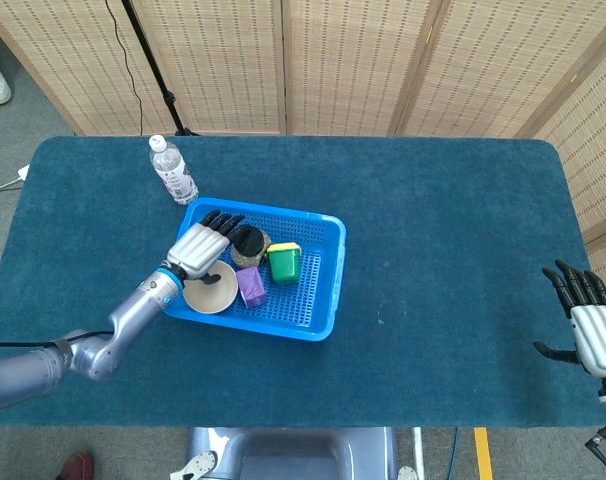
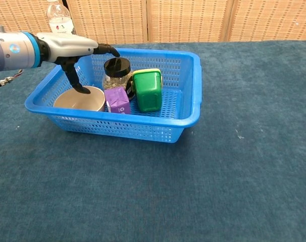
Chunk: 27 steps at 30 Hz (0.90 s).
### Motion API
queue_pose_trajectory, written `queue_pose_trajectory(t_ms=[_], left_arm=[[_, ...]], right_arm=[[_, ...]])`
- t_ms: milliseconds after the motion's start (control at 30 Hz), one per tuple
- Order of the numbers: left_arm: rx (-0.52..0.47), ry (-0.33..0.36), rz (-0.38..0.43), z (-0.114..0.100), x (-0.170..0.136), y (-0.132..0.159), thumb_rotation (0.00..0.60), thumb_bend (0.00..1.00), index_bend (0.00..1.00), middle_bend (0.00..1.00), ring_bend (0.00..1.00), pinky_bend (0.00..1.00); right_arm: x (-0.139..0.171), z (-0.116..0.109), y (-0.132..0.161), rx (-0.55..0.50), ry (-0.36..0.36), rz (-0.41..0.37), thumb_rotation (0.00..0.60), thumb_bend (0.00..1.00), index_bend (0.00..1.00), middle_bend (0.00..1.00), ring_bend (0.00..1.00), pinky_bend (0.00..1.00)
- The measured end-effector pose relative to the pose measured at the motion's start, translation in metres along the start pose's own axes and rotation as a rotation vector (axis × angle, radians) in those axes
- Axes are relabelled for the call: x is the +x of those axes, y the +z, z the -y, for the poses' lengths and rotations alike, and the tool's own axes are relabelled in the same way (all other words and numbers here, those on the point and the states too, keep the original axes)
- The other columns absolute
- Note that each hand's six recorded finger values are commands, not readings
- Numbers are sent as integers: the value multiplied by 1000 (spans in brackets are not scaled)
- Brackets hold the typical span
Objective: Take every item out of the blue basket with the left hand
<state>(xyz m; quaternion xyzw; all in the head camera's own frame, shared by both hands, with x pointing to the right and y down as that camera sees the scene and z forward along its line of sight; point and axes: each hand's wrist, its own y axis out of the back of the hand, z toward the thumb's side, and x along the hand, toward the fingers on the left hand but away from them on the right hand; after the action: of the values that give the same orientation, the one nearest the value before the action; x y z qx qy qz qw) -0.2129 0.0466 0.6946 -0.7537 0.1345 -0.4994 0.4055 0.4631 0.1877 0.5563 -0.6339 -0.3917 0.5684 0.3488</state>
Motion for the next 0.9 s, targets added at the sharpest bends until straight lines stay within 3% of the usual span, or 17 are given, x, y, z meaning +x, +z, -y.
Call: queue_pose_trajectory(t_ms=[500, 900], left_arm=[[-63, 56, 3, -13, 24, 16, 600, 204, 0, 0, 0, 1], [-86, 38, 14, -6, 34, 32, 600, 204, 0, 0, 0, 112]], right_arm=[[-1, 1, -1, 0, 4, 3, 600, 0, 0, 0, 0, 0], [-1, -1, -3, -4, -3, 9, 600, 0, 0, 0, 0, 0]])
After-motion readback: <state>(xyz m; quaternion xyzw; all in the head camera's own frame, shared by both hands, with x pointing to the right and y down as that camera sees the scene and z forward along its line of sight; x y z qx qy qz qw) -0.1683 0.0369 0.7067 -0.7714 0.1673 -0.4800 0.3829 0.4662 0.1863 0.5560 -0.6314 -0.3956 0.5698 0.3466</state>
